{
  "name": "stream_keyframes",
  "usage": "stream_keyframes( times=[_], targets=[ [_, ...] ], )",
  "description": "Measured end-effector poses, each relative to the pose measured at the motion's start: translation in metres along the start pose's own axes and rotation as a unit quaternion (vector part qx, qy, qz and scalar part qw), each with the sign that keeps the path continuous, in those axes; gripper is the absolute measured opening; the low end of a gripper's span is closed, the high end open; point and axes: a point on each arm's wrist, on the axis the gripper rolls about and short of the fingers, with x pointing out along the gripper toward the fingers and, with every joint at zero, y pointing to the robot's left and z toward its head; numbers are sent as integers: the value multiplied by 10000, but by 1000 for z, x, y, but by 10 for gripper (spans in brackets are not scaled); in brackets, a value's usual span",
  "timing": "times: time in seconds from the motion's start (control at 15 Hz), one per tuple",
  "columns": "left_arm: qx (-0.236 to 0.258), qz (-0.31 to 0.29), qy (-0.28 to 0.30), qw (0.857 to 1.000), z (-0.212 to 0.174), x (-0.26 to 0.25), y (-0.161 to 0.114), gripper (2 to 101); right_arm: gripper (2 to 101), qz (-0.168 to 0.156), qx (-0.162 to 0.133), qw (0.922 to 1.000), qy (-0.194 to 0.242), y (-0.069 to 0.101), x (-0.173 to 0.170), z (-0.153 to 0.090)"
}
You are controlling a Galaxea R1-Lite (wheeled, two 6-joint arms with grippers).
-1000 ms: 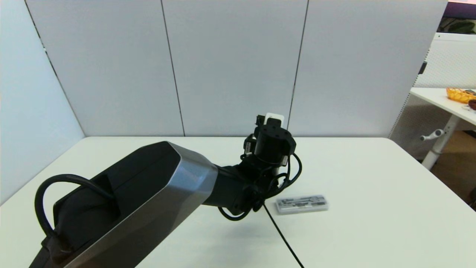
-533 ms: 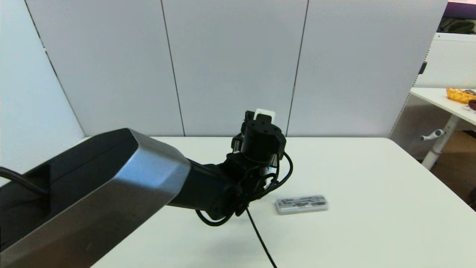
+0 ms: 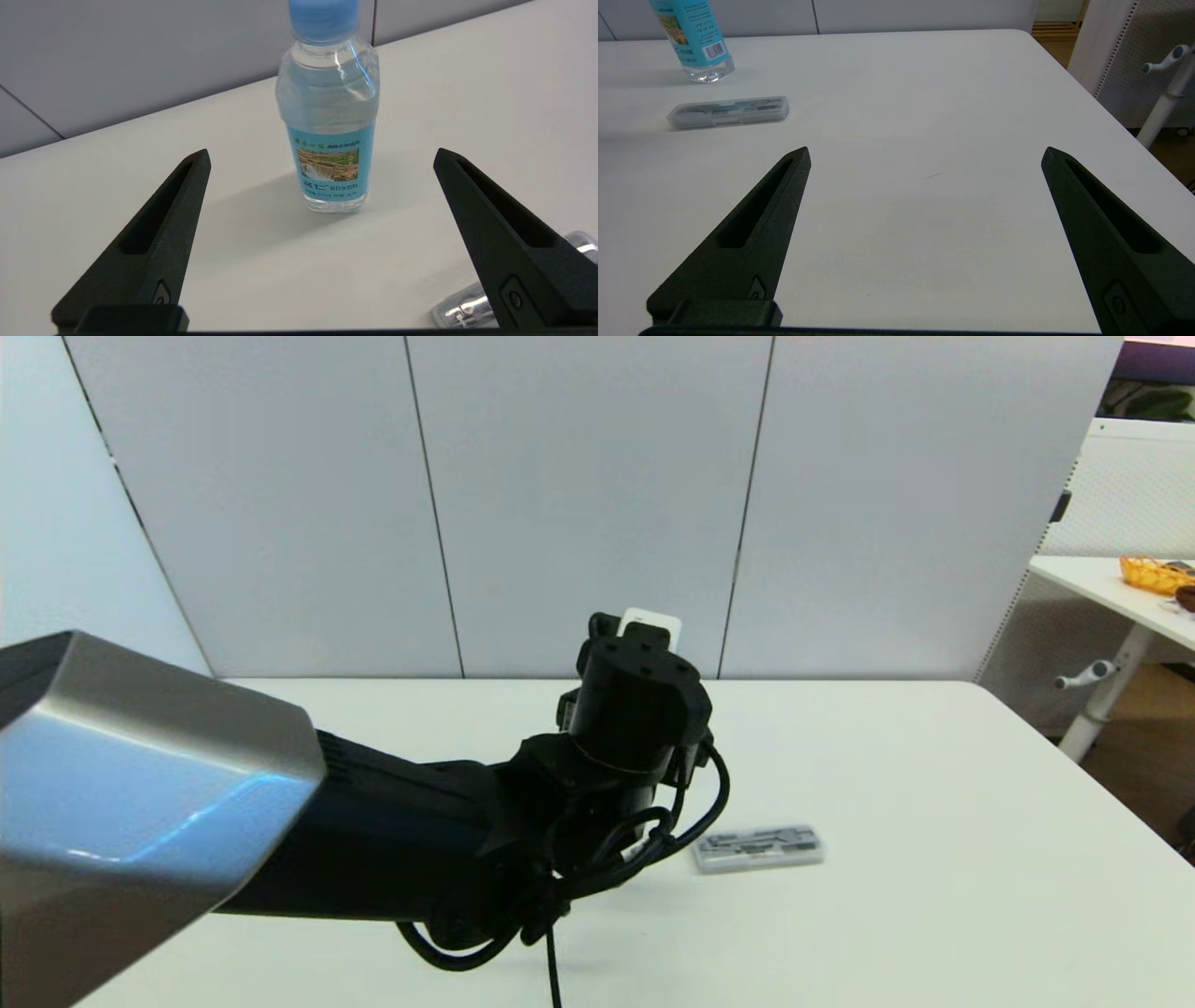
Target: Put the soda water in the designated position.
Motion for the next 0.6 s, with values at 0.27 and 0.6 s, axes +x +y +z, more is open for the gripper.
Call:
stream_keyframes(
  times=[0.27, 0.6],
  targets=[
    [87, -136, 22, 9999, 3, -24, 12, 970, 980, 0, 0, 10000, 2, 0, 0, 0],
    [200, 258, 92, 9994, 7, -40, 73, 973, 980, 0, -1, 10000, 6, 0, 0, 0]
  ],
)
